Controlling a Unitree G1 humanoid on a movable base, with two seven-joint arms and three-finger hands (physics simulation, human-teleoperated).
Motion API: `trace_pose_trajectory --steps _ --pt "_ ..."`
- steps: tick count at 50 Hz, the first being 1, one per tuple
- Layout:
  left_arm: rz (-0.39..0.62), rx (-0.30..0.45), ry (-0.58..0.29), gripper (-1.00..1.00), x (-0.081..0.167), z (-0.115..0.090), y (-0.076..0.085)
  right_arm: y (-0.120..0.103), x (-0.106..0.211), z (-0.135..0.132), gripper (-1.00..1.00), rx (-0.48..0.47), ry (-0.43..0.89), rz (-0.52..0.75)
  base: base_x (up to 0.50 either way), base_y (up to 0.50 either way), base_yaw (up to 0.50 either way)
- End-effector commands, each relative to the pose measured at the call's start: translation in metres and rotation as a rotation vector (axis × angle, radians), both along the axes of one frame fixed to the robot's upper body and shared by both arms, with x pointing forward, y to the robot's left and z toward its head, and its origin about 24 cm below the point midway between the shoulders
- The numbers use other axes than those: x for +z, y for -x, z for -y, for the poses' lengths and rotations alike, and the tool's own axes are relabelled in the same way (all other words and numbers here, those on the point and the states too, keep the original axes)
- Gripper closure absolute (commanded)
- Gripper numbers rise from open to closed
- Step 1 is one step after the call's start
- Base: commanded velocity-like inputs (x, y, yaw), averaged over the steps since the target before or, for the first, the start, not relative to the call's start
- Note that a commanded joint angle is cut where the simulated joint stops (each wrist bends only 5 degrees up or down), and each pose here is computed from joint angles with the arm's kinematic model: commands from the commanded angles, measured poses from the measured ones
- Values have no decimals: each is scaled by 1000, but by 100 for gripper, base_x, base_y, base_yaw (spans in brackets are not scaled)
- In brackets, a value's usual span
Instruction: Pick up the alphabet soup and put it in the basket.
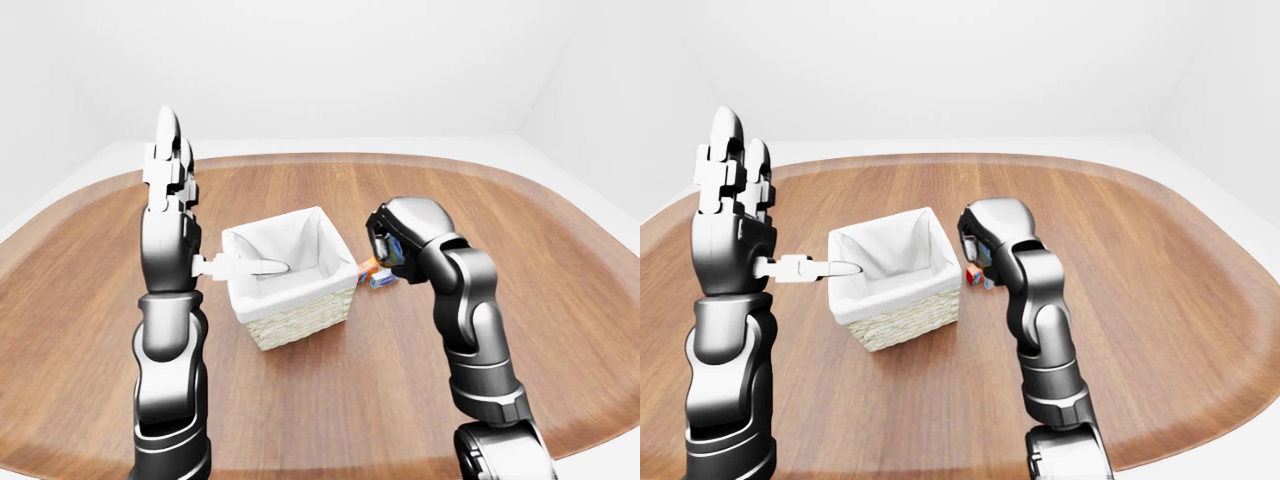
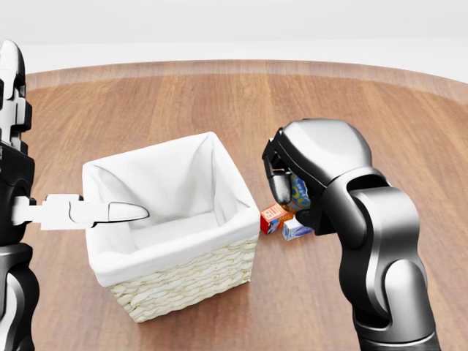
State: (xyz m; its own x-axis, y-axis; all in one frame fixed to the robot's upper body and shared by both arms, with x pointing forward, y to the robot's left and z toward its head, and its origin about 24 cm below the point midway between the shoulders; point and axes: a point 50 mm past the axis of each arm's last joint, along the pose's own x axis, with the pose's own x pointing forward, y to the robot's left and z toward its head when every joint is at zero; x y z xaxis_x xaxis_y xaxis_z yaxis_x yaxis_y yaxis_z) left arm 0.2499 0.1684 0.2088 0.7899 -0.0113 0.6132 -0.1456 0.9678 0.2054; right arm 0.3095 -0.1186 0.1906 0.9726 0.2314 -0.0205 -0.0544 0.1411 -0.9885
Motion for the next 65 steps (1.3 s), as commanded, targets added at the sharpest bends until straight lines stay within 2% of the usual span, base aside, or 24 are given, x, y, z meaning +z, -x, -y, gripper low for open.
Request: trace_pose_trajectory --steps 1,7,10,11,21,33,39,58,61,62,63,65 --pt "0 1 -3 -100 0 1 0 -7 20 -12 89 34 7 50 0 0 0" --pt "-4 2 -2 -100 -1 0 0 -8 26 -29 88 73 9 64 0 0 0" --pt "-2 3 2 -100 -1 0 0 -6 25 -38 79 95 7 62 0 0 0" --pt "7 0 -1 -100 1 1 1 -6 26 -42 88 104 8 65 0 0 0" --pt "5 -4 -4 -100 1 2 1 -6 34 -67 90 157 8 78 0 0 0" --pt "-1 -5 -7 -100 0 2 1 -5 28 -68 90 152 15 63 0 0 0" --pt "0 -4 -8 -100 0 2 1 -5 28 -64 100 124 25 74 0 0 0" --pt "0 -4 -8 -100 0 2 1 -5 28 -64 100 126 27 74 0 0 0" --pt "0 -4 -8 -100 0 2 1 -5 28 -64 92 126 27 74 0 0 0" --pt "19 -3 -5 -100 3 2 3 -10 34 -73 92 153 10 116 0 0 0" --pt "16 -6 -2 -100 3 1 3 -13 33 -76 92 143 38 117 0 0 0" --pt "12 -5 -2 -100 2 2 2 -17 30 -87 92 176 7 89 0 0 0"
